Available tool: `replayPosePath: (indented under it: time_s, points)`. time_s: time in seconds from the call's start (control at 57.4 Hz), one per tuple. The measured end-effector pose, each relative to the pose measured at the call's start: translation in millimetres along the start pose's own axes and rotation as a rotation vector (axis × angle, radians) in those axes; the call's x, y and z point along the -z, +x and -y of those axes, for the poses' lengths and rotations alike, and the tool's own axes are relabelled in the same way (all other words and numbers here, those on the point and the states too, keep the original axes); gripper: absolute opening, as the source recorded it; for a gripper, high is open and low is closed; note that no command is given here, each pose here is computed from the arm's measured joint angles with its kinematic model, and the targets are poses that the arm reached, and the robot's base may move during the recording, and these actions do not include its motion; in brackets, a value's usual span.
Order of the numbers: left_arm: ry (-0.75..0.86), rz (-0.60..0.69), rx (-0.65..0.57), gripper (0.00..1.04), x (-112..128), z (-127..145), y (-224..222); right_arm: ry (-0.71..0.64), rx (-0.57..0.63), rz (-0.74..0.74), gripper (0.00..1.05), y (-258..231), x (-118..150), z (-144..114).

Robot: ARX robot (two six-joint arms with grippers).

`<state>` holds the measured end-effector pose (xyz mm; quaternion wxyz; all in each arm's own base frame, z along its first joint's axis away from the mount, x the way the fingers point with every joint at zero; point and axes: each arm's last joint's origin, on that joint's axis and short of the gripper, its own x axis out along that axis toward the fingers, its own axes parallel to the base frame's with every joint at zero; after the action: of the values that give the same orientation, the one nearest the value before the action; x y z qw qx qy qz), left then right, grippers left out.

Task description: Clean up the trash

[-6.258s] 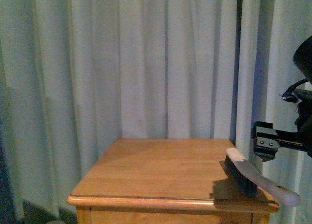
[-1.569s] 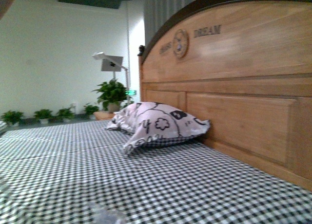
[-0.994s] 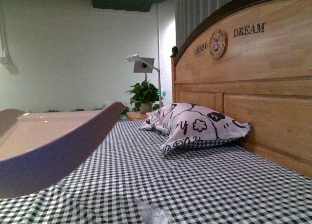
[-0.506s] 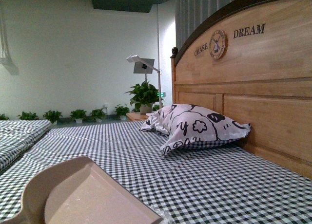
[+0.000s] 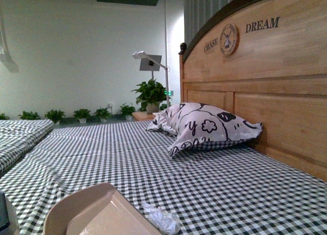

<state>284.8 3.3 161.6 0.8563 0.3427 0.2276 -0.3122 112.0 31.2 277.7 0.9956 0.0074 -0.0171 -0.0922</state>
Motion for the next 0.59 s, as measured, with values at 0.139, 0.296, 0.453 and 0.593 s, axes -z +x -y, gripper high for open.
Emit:
replayPosePath:
  time_s: [0.139, 0.296, 0.453, 0.593]
  points:
    - [-0.016, -0.015, 0.051, 0.27, 3, 1, 5, 0.000, 0.000, 0.000, 0.19, 0, 0, 0]
    - [-0.033, -0.031, 0.078, 0.27, 6, -1, 9, 0.000, 0.000, 0.000, 0.19, 0, 0, 0]
    - [-0.037, -0.045, 0.085, 0.27, 8, -5, 12, 0.000, 0.000, 0.000, 0.19, 0, 0, 0]
    - [-0.041, -0.054, 0.084, 0.27, 10, -6, 14, 0.000, 0.000, 0.000, 0.19, 0, 0, 0]
